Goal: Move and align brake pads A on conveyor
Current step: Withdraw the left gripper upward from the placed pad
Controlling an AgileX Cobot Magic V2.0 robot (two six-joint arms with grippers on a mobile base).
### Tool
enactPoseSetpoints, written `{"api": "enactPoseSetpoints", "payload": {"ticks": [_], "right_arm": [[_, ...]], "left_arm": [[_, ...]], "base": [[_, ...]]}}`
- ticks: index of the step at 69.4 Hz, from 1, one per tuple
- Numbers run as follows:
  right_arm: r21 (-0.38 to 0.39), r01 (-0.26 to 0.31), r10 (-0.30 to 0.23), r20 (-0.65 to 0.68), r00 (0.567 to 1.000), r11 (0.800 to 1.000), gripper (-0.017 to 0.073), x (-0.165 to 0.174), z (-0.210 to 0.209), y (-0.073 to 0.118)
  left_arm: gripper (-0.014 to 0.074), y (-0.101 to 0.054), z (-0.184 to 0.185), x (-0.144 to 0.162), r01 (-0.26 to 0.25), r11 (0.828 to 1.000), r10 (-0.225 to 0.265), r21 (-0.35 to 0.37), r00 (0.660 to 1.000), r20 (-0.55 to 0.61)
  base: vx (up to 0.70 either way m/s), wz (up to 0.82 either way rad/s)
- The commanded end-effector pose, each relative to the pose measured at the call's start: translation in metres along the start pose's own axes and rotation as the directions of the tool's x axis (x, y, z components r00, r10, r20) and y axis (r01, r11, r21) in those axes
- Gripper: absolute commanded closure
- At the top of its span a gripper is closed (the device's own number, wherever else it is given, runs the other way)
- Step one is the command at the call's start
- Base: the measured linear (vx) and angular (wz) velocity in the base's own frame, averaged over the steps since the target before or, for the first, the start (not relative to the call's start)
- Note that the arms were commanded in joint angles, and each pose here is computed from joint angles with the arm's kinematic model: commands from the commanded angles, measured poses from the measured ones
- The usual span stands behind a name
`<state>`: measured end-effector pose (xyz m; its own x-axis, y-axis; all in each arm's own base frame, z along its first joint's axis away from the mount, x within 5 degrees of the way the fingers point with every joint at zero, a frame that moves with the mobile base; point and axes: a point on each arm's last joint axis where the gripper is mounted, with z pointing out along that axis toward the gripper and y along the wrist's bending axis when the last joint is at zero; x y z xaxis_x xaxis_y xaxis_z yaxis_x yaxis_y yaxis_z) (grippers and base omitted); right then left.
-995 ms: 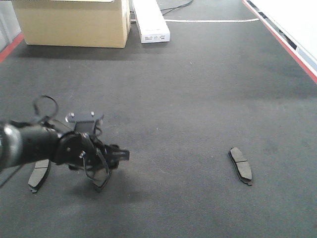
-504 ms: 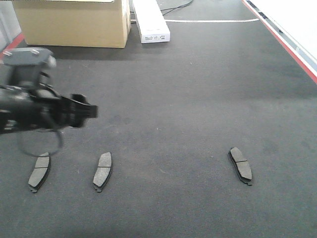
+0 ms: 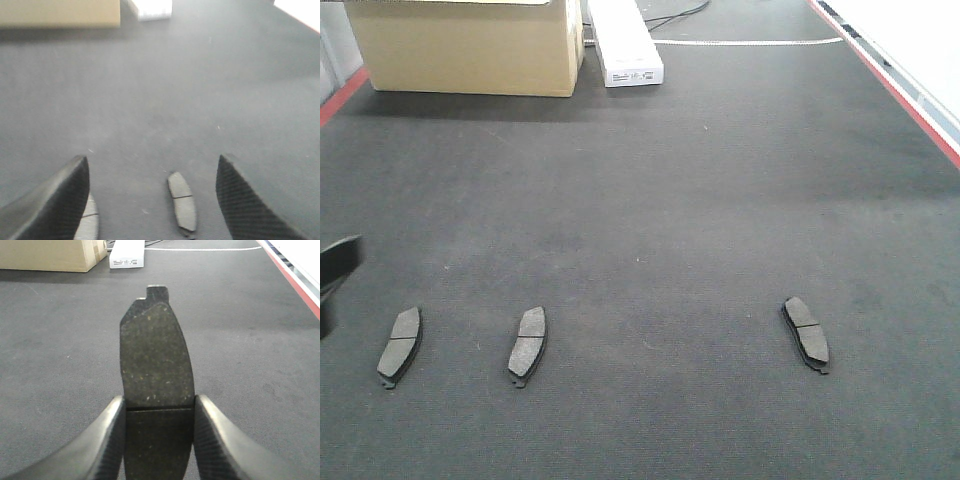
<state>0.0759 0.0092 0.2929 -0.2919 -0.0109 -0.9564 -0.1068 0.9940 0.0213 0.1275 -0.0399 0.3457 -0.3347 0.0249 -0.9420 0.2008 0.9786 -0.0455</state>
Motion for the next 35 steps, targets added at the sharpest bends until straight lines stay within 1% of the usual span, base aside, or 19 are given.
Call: {"api": "enactPoseSetpoints", "payload": {"ticks": [1,8,17,28,35], "right_arm": [[0.013,0.003,-0.005,0.116,0.993,1.0,0.0564,-0.018,-0.003,-0.001],[0.013,0.003,-0.005,0.116,0.993,1.0,0.0564,-0.018,-0.003,-0.001],[0.013,0.003,-0.005,0.116,0.993,1.0,0.0564,-0.018,-0.003,-0.001],[0.013,0.003,-0.005,0.116,0.993,1.0,0.0564,-0.018,-0.003,-0.001],[0.013,0.003,-0.005,0.116,0.993,1.0,0.0564,-0.018,-0.003,-0.001]], "left_arm": [[0.0071,0.005,-0.023,0.003,-0.056,0.998,0.052,0.017,0.987,0.152],[0.0071,0.012,-0.039,0.022,-0.077,0.997,0.075,0.001,0.976,0.205],[0.0071,0.018,-0.052,0.043,-0.072,0.997,0.069,0.002,0.966,0.249],[0.0071,0.02,-0.052,0.059,-0.073,0.997,0.07,0.003,0.967,0.246],[0.0071,0.02,-0.05,0.061,-0.075,0.997,0.073,0.002,0.969,0.235]], "base": [[0.0,0.0],[0.0,0.0],[0.0,0.0],[0.0,0.0],[0.0,0.0]]}}
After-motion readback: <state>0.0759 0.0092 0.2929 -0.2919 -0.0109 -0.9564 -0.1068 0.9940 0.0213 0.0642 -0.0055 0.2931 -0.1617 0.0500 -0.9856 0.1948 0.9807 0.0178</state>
